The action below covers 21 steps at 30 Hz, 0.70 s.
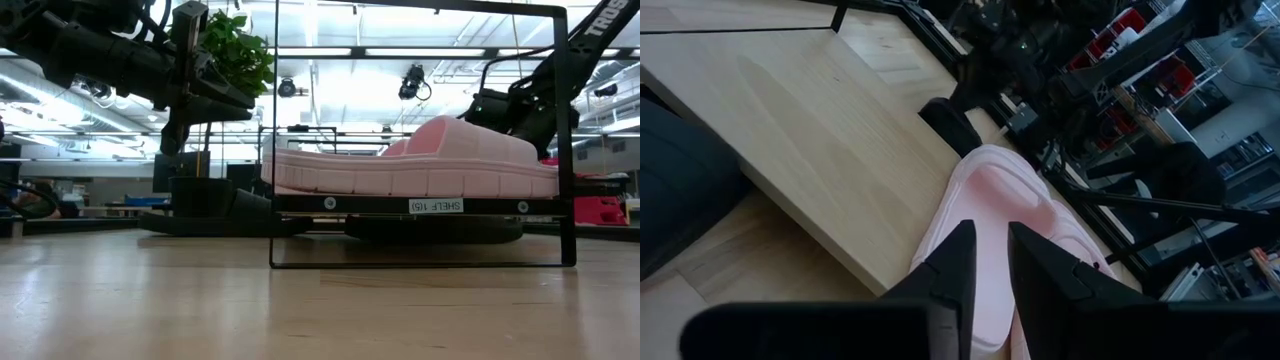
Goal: Pick and place slides into the shelf
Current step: Put the right black slide on the shelf
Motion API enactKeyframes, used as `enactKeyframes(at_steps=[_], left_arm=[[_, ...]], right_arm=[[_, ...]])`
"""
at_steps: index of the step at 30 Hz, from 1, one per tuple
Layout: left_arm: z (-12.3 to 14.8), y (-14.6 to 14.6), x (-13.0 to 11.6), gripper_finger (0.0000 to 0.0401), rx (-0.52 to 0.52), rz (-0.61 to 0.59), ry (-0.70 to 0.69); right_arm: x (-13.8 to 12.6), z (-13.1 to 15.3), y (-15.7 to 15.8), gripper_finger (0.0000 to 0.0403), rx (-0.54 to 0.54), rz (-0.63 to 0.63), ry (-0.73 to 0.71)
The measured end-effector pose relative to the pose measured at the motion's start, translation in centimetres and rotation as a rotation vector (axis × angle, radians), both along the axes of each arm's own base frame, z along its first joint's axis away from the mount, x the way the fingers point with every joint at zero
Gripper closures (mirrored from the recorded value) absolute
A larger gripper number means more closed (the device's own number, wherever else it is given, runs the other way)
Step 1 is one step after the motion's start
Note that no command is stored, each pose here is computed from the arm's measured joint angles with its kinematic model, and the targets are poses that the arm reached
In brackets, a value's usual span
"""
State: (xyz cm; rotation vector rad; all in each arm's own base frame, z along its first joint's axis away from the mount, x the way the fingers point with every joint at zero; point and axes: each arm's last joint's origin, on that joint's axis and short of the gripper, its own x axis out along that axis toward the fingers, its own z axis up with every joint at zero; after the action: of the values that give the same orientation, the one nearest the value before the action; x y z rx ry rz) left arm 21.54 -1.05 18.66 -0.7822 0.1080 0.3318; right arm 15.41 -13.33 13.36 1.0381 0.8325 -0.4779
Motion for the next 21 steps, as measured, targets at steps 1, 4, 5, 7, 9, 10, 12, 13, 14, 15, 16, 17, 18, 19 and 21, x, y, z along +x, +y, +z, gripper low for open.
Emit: enactKeyframes(at_steps=[1, 4, 5, 7, 9, 10, 12, 13, 14, 15, 16, 17, 18, 19, 21], left_arm=[[0.0, 0.0, 0.0, 0.0332, 0.0, 0.0, 0.0], [0.0, 0.0, 0.0, 0.0329, 0.0, 0.0, 0.0], [0.0, 0.0, 0.0, 0.0328, 0.0, 0.0, 0.0], [0.0, 0.0, 0.0, 0.0329, 0.0, 0.001, 0.001], [0.0, 0.0, 0.0, 0.0331, 0.0, 0.001, 0.001], [0.0, 0.0, 0.0, 0.0333, 0.0, 0.001, 0.001], [0.0, 0.0, 0.0, 0.0335, 0.0, 0.001, 0.001], [0.0, 0.0, 0.0, 0.0336, 0.001, 0.001, 0.001], [0.0, 0.0, 0.0, 0.0337, 0.0, 0.001, 0.001], [0.0, 0.0, 0.0, 0.0337, 0.0, 0.001, 0.001], [0.0, 0.0, 0.0, 0.0337, 0.0, 0.0, 0.001], [0.0, 0.0, 0.0, 0.0336, 0.001, 0.0, 0.001], [0.0, 0.0, 0.0, 0.0335, 0.001, 0.0, 0.001], [0.0, 0.0, 0.0, 0.0334, 0.0, 0.0, 0.001], [0.0, 0.0, 0.0, 0.0332, 0.001, -0.001, 0.001]], right_arm=[[-0.2, 0.2, 0.1, 0.04, -0.012, -0.007, 0.02], [-0.9, 0.7, 0.6, 0.0401, -0.031, -0.012, 0.066], [-1.1, 0.9, 0.8, 0.0401, -0.031, -0.008, 0.074], [-1.4, 1.3, 1.1, 0.0401, -0.037, -0.008, 0.075], [-1.6, 1.8, 1.2, 0.0401, -0.052, -0.008, 0.058], [-1.6, 2.1, 1.3, 0.0401, -0.059, -0.016, 0.046], [-1.8, 2.6, 1.4, 0.0397, -0.063, -0.036, 0.025], [-1.9, 2.7, 1.4, 0.0394, -0.057, -0.042, 0.015], [-1.9, 2.9, 1.5, 0.0389, -0.047, -0.046, 0.01], [-2.1, 2.9, 1.7, 0.0384, -0.031, -0.054, 0.014], [-2.2, 2.9, 1.8, 0.0378, -0.01, -0.063, 0.025], [-2.4, 2.9, 2.0, 0.037, 0.012, -0.072, 0.039], [-2.5, 2.8, 2.1, 0.0362, 0.03, -0.077, 0.054], [-2.6, 2.8, 2.3, 0.0353, 0.047, -0.078, 0.063], [-2.7, 2.9, 2.4, 0.0332, 0.06, -0.078, 0.063]])
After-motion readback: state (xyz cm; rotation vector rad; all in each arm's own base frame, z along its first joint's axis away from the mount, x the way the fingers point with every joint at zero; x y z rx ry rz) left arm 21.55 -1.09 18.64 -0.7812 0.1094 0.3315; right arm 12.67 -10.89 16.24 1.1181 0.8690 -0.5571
